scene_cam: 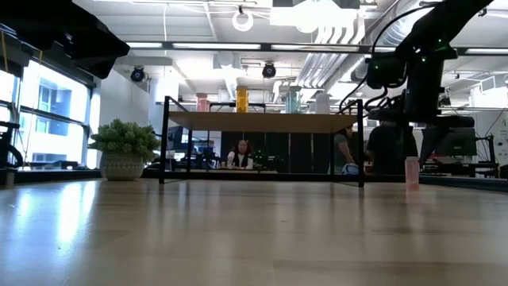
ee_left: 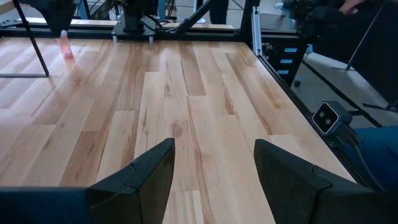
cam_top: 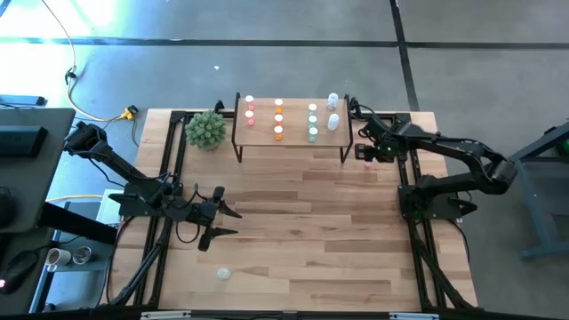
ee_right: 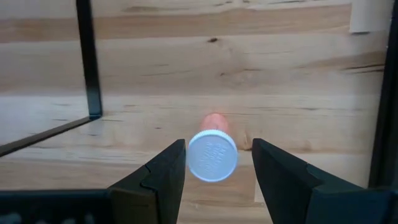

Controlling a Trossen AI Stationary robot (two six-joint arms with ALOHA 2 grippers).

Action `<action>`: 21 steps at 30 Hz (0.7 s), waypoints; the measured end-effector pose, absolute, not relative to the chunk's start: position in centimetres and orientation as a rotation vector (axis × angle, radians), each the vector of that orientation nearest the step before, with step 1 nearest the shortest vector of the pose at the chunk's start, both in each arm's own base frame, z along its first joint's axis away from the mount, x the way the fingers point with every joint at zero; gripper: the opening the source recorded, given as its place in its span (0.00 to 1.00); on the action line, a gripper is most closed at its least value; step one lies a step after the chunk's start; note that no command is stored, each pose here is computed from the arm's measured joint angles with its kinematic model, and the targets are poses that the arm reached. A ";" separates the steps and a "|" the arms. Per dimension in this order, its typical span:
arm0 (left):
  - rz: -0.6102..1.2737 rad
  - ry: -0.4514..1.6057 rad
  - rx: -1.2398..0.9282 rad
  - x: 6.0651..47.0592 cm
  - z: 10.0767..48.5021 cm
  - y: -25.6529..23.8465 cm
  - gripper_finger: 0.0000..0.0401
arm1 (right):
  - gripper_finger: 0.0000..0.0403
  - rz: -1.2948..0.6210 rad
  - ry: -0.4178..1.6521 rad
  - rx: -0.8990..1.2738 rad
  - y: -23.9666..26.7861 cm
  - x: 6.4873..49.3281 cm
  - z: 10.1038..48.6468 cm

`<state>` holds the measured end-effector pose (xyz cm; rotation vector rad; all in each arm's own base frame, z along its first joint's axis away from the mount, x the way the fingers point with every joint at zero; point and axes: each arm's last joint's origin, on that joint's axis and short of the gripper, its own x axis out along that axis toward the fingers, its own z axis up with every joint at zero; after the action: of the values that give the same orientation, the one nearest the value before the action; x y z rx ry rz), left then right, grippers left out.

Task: Pick and place medicine bottles onto shelf by color
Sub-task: Put the pink pill bottle on the shelf aligned with the other pink pill bottles

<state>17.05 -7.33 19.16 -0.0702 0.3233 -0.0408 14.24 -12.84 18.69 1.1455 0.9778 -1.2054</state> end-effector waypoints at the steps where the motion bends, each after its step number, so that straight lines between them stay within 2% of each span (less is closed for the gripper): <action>1: -0.041 0.323 -0.071 17.1 19.2 -7.3 0.53 | 0.44 -1.203 0.979 1.143 -12.8 14.2 18.5; 10: -0.041 0.323 -0.069 17.1 19.2 -7.3 0.53 | 0.43 -1.192 0.982 1.129 -12.8 14.2 18.3; 18: -0.029 0.321 -0.068 17.1 19.2 -7.3 0.53 | 0.27 -1.192 0.981 1.132 -12.8 14.2 18.3; 21: -0.029 0.321 -0.069 17.1 19.2 -7.3 0.53 | 0.24 -1.190 0.982 1.129 -12.8 14.2 18.3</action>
<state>17.06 -7.30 19.17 -0.0685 0.3208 -0.0289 14.20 -12.80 18.34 1.1290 0.9821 -1.1900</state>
